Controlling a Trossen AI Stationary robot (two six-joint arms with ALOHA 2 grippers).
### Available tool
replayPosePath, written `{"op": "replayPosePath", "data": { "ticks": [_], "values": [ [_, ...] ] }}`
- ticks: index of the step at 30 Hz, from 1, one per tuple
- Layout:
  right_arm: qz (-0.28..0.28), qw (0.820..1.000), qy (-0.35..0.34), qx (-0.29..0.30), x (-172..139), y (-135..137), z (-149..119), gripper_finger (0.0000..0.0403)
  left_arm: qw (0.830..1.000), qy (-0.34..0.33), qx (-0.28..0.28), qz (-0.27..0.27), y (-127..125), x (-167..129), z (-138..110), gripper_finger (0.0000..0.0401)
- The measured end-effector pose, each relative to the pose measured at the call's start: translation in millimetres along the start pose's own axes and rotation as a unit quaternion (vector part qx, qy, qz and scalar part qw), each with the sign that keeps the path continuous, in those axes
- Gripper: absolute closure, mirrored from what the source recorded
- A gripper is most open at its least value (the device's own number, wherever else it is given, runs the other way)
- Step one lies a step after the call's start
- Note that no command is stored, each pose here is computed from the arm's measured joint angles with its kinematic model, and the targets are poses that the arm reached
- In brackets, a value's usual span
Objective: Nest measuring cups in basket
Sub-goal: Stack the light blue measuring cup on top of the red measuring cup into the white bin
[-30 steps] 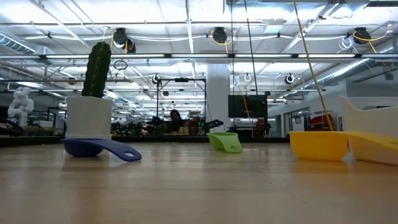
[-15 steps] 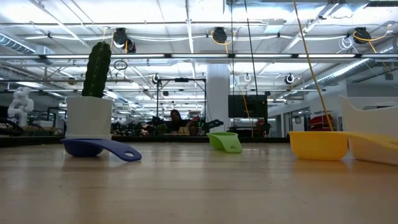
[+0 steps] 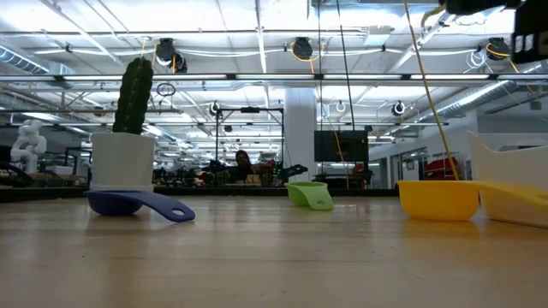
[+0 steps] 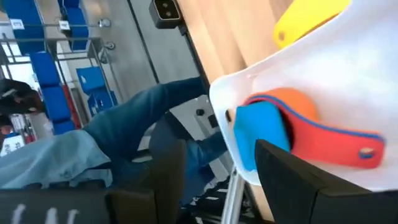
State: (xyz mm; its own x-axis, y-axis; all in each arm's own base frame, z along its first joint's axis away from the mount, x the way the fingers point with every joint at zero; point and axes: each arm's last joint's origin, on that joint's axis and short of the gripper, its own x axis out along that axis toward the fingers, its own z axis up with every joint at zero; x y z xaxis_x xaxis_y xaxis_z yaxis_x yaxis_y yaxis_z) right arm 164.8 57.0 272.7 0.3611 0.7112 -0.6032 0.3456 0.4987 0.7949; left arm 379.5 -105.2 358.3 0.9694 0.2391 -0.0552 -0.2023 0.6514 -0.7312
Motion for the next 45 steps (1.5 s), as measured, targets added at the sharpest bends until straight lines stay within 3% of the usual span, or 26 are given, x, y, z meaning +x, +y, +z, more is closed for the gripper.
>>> {"op": "replayPosePath", "data": {
  "ticks": [9, 17, 22, 31, 45],
  "values": [
    [-0.027, 0.994, 0.086, -0.059, 11.2, -18.8, 13.1, 0.0220, 1.000, -0.006, -0.012, -0.007, -1.7, -0.2, 1.1, 0.0238],
    [-0.023, 0.988, 0.113, -0.098, 31.7, -19.1, 24.0, 0.0225, 1.000, -0.014, -0.017, -0.008, -0.3, 1.9, 4.7, 0.0238],
    [-0.031, 0.985, 0.119, -0.123, 35.7, -18.7, 22.1, 0.0269, 1.000, -0.016, -0.018, -0.006, 1.2, 3.1, 6.3, 0.0238],
    [-0.019, 0.983, 0.108, -0.150, 37.1, -15.4, 23.9, 0.0394, 1.000, -0.019, -0.018, -0.005, 2.2, 4.0, 7.5, 0.0238],
    [0.060, 0.985, 0.104, -0.124, 11.3, -5.0, 13.2, 0.0401, 1.000, -0.020, -0.021, -0.007, 1.9, 4.0, 7.8, 0.0238]
  ]
}}
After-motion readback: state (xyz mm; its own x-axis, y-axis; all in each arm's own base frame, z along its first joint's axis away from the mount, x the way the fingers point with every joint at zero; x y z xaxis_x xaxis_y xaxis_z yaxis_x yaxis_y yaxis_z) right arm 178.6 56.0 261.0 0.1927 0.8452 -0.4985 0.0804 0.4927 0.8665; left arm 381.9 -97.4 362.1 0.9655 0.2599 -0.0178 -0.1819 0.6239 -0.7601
